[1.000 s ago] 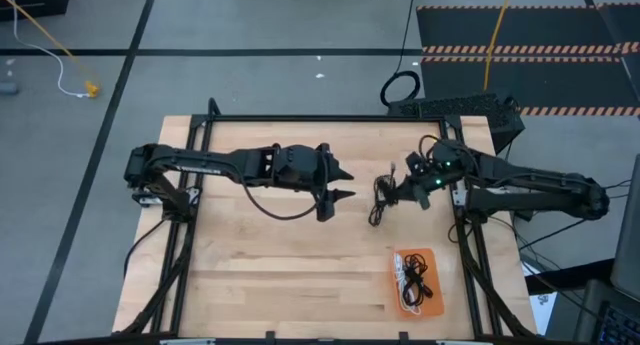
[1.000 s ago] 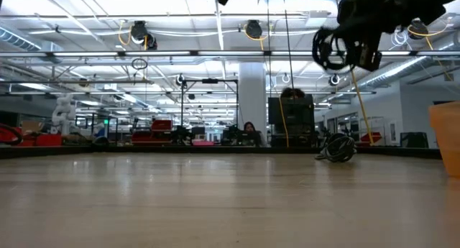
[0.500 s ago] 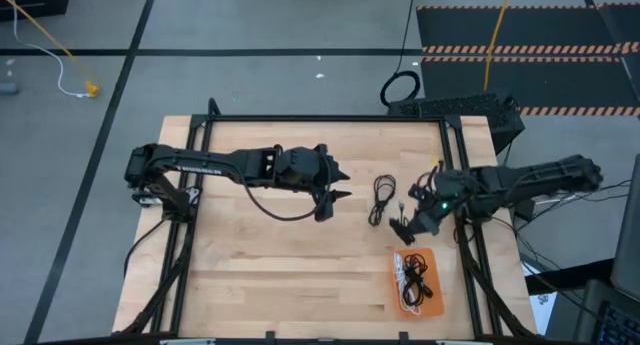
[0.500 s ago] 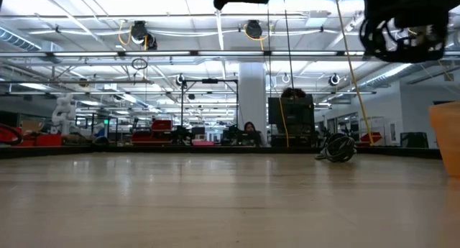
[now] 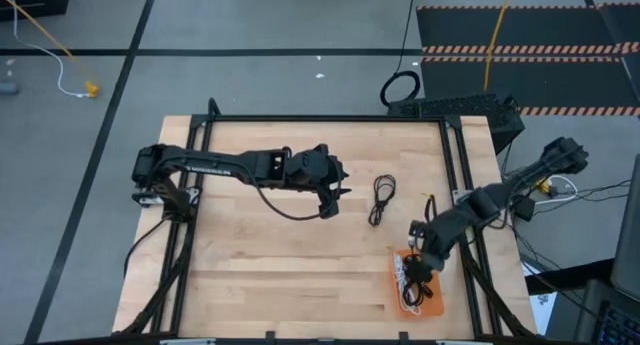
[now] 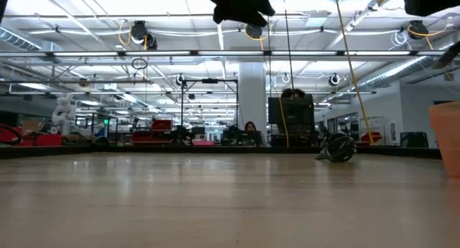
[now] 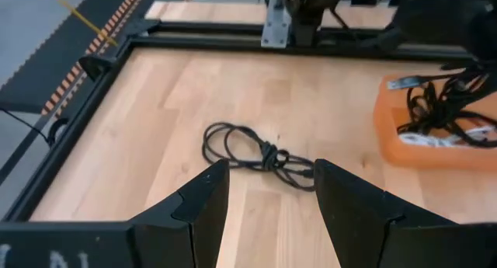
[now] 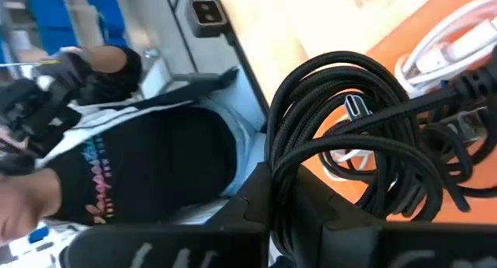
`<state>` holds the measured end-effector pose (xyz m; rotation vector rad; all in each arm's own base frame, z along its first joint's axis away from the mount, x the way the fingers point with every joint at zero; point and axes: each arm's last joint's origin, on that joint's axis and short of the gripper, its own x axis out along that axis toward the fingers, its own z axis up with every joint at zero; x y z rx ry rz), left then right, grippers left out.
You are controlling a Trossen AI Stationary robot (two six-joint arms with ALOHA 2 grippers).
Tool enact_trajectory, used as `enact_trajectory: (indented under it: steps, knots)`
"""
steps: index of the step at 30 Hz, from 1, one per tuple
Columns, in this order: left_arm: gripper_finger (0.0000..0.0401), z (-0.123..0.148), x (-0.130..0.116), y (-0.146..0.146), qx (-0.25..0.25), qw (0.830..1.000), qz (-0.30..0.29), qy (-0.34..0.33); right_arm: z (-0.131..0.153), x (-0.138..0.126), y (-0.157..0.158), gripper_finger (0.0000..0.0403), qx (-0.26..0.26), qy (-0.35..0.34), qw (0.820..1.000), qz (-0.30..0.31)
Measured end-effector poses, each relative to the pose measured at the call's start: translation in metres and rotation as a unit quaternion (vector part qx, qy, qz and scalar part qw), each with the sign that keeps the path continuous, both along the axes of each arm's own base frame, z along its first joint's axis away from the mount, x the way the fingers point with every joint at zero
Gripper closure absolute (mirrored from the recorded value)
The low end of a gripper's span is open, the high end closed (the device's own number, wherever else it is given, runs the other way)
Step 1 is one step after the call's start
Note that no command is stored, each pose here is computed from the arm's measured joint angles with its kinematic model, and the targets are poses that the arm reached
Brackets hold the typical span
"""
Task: Pick and place USB-C Cables
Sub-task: Put the top black charger cable into the bin, then put the black charger cable into the orange bin
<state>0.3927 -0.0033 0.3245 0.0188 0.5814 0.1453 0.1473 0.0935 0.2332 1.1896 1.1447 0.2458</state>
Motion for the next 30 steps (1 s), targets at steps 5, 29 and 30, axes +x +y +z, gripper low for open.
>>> enact_trajectory:
  steps: [5, 29, 30]
  knots:
    - [0.0208, -0.013, 0.006, 0.001, -0.005, 1.000, 0.006, 0.021, -0.010, 0.008, 0.015, 0.0368, 0.000, 0.022, 1.000, 0.010]
    - [0.0208, -0.066, 0.046, 0.003, -0.037, 0.999, 0.031, 0.014, 0.016, 0.018, 0.004, 0.0209, -0.025, -0.170, 0.984, -0.043]
    - [0.0208, -0.075, 0.050, 0.005, -0.048, 0.998, 0.032, 0.019, 0.016, 0.019, 0.000, 0.0209, -0.033, -0.174, 0.983, -0.048]
